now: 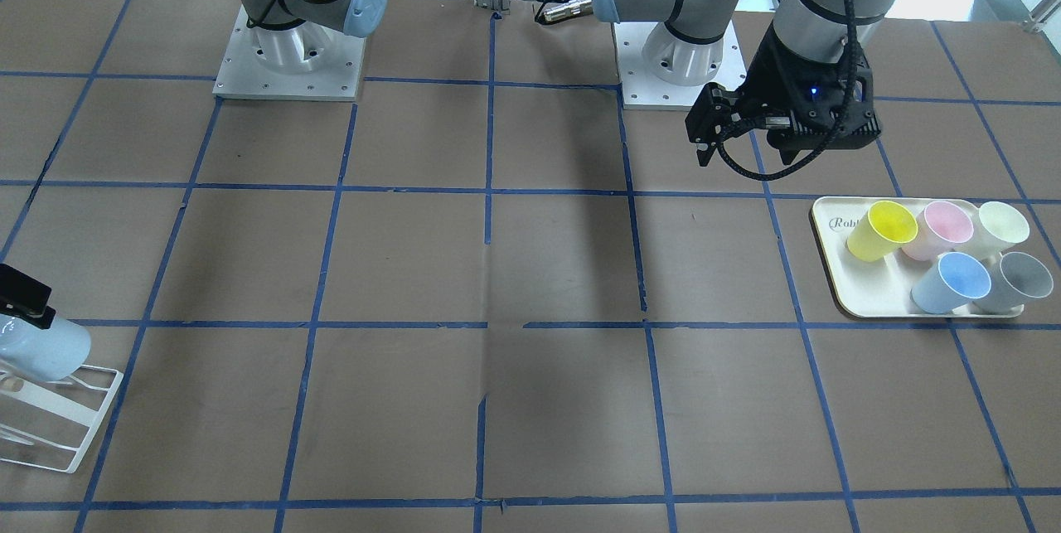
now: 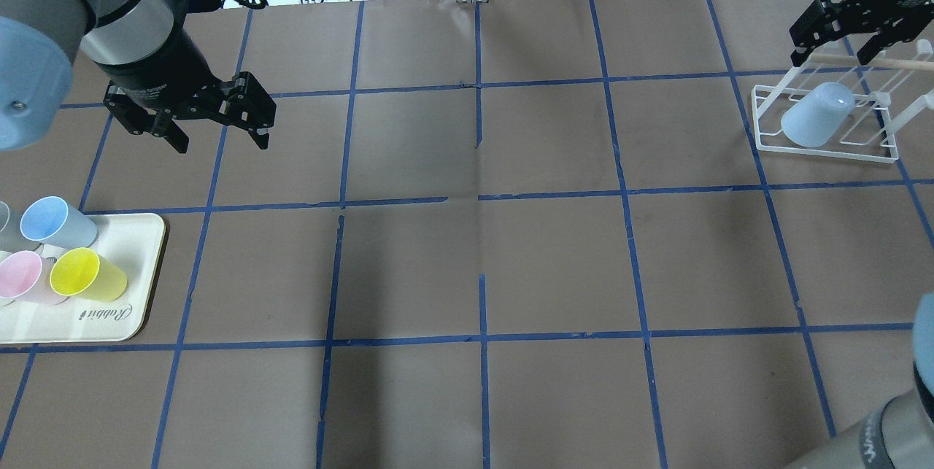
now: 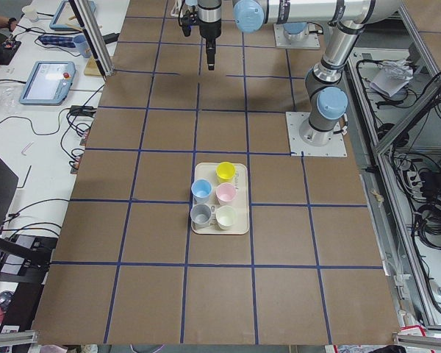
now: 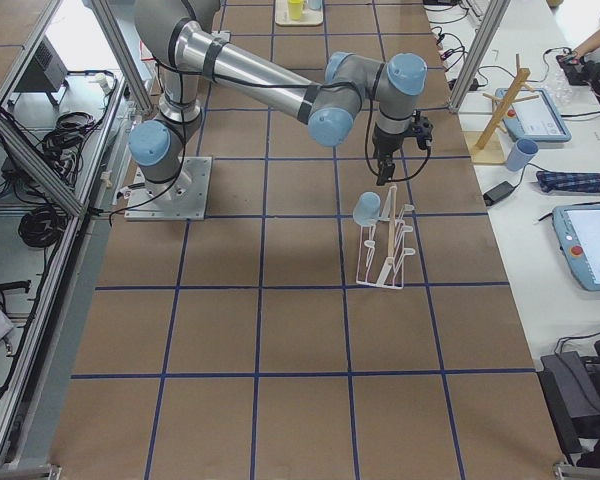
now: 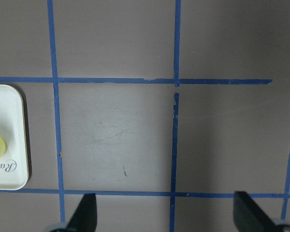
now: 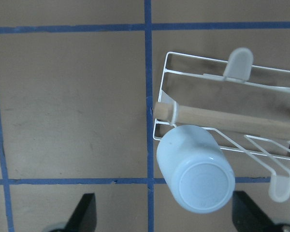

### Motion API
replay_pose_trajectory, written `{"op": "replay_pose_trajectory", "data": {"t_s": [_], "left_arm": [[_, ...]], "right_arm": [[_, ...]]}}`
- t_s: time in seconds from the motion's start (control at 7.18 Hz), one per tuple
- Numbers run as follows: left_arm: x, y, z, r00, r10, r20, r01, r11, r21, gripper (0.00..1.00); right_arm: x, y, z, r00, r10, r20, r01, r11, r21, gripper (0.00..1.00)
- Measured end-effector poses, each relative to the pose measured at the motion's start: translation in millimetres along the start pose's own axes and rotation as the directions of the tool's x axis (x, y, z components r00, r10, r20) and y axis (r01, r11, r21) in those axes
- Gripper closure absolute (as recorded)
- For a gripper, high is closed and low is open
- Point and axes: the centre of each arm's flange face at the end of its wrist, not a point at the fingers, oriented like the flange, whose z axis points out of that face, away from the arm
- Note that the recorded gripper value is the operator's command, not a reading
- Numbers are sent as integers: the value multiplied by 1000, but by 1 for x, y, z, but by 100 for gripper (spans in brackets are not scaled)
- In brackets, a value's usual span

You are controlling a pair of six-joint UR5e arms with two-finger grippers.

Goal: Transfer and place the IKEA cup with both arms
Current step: 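Lower the right gripper and close it on the light blue cup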

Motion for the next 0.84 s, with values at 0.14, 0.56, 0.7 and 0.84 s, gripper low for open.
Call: {"op": "replay_pose_trajectory", "data": {"t_s": [0.14, 0.56, 0.7, 0.84], "left_arm": [[0, 0, 1, 1000, -1, 1, 1, 1000, 1, 0], [0, 1, 0, 1000, 0, 1, 0, 1000, 3, 0], [-2, 0, 0, 1000, -3, 1, 3, 1000, 4, 0], [-6, -1, 0, 1000, -13, -3, 13, 1000, 3, 0]], "right_arm": [[12, 5, 14, 1000, 2, 4, -2, 1000, -14, 0], [24, 16, 50, 1000, -4, -4, 4, 1000, -4, 0], [25, 16, 57, 1000, -12, -8, 13, 1000, 3, 0], [25, 16, 61, 1000, -17, -9, 17, 1000, 6, 2]]}}
